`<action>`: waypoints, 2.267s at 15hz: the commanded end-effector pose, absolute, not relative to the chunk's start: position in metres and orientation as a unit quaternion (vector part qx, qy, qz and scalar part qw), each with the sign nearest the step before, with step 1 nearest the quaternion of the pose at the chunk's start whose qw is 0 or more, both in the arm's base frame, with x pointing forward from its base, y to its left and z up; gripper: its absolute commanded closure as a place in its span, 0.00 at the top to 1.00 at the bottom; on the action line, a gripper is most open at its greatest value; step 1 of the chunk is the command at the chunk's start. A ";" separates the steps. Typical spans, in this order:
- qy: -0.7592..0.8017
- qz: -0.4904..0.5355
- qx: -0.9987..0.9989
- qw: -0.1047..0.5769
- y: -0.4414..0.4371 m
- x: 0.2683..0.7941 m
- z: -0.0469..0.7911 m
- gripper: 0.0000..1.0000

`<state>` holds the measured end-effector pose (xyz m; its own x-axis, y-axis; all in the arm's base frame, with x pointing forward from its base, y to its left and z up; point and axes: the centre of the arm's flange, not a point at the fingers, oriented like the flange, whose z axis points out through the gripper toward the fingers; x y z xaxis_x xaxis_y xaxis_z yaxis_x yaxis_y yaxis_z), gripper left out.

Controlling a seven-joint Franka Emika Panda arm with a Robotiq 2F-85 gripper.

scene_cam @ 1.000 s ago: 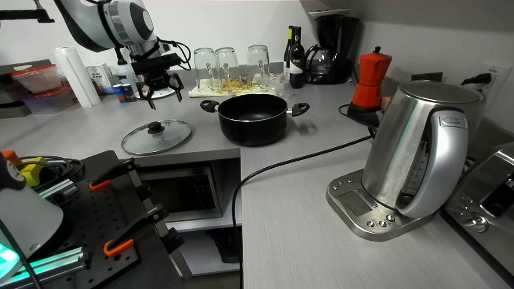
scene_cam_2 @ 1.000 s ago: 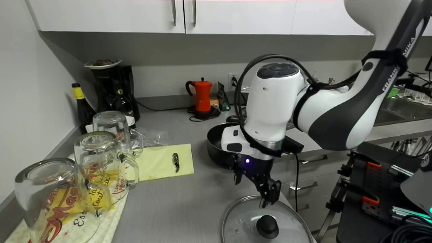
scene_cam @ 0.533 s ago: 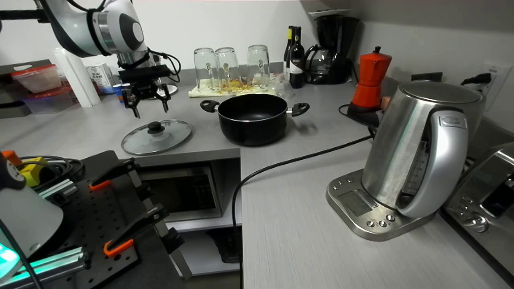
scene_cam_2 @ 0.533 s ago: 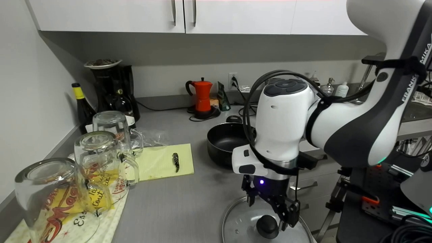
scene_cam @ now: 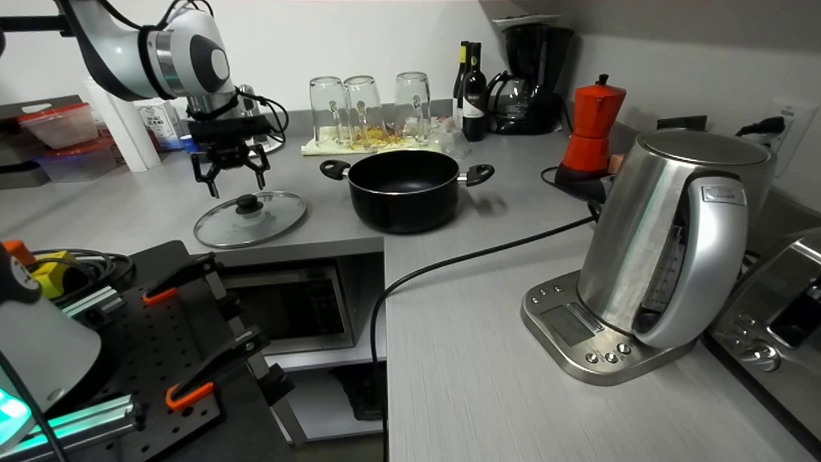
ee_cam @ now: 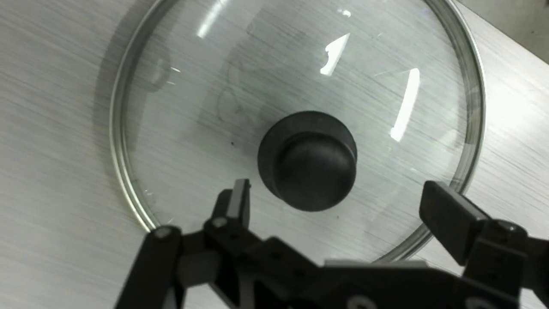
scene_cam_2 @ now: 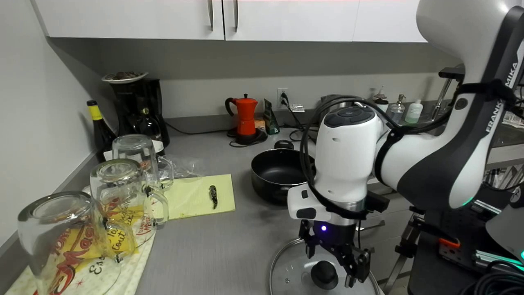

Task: Put the glass lid on the black pot.

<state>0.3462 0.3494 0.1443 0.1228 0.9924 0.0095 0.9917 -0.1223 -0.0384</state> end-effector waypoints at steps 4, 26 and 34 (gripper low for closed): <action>-0.668 -0.003 -0.743 0.039 0.338 0.358 0.128 1.00; -0.688 -0.002 -0.726 0.026 0.364 0.339 0.154 0.25; -0.701 0.000 -0.713 -0.014 0.394 0.316 0.187 0.25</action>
<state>0.3196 0.3849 0.1586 0.0079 0.9999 0.0072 0.9996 -0.0077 -0.0279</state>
